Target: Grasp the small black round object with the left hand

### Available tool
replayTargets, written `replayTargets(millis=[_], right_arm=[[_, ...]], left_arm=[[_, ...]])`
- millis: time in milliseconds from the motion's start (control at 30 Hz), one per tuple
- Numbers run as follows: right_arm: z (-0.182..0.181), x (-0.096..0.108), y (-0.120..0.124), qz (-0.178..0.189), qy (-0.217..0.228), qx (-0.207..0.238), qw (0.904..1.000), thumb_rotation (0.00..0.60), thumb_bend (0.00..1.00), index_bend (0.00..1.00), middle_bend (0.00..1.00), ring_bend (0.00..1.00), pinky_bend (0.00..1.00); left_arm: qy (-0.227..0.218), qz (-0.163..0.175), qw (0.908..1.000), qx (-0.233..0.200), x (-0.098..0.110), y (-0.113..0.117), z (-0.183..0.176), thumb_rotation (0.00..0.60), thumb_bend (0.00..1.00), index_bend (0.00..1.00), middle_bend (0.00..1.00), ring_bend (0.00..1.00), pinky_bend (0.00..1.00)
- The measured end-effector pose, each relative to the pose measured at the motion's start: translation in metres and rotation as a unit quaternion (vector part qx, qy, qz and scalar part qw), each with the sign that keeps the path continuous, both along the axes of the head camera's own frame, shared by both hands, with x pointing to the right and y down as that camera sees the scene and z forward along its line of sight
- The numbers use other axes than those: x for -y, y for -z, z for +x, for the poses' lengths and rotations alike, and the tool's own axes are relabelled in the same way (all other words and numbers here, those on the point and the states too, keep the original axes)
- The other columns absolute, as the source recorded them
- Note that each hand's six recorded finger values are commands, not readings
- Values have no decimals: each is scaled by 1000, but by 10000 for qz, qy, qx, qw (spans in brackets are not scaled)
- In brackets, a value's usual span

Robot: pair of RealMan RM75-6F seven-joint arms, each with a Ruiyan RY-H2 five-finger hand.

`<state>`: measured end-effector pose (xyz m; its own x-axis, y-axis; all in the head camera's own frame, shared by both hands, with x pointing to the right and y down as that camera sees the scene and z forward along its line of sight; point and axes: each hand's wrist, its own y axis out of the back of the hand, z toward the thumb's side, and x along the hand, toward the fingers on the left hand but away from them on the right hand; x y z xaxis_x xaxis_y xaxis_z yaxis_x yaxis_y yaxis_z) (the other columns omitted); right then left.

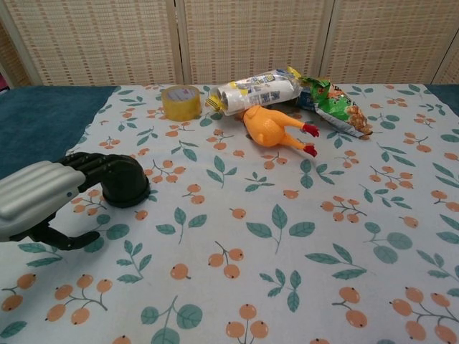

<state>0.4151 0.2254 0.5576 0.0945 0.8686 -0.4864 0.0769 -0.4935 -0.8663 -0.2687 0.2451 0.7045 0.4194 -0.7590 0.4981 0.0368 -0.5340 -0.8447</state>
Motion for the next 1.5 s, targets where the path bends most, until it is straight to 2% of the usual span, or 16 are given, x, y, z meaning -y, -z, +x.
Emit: replayTargets(millis=[233,467,900,1100,1233,1333,1500], right_arm=[[1,0,-2,-40,-23,-24,10000,600,146,0,0,0,0],[2,1,-2,-53,-44,-26,10000,600,145,0,0,0,0],[3,1,-1,-55,-65,-51,10000,600,146,0,0,0,0],[4,1,-1,-59,-65,-46,10000,600,146,0,0,0,0],[3,0,-1,-100,-47,-6,9999,600,145,0,0,0,0],[3,-1,0,-126,-36,17,9999,600,146,0,0,0,0],[2,-1,1,-137,-30,24,9999,600,146,0,0,0,0]], left_arm=[[-42,36,10000,25,7,-13,10,600,287,0,0,0,56],[-170,287,9989,335,15,-28,16,600,288,0,0,0,56],[-97,444,9964,720,29,-49,9,600,291,0,0,0,59],[-23,803,9930,865,37,-50,2,600,291,0,8,1,115],[-8,1073,9904,870,39,-50,-2,600,300,21,124,87,204],[-43,1234,9885,878,40,-51,-4,600,321,101,213,190,294],[-44,1464,9868,690,40,-49,-1,600,382,278,434,404,516]])
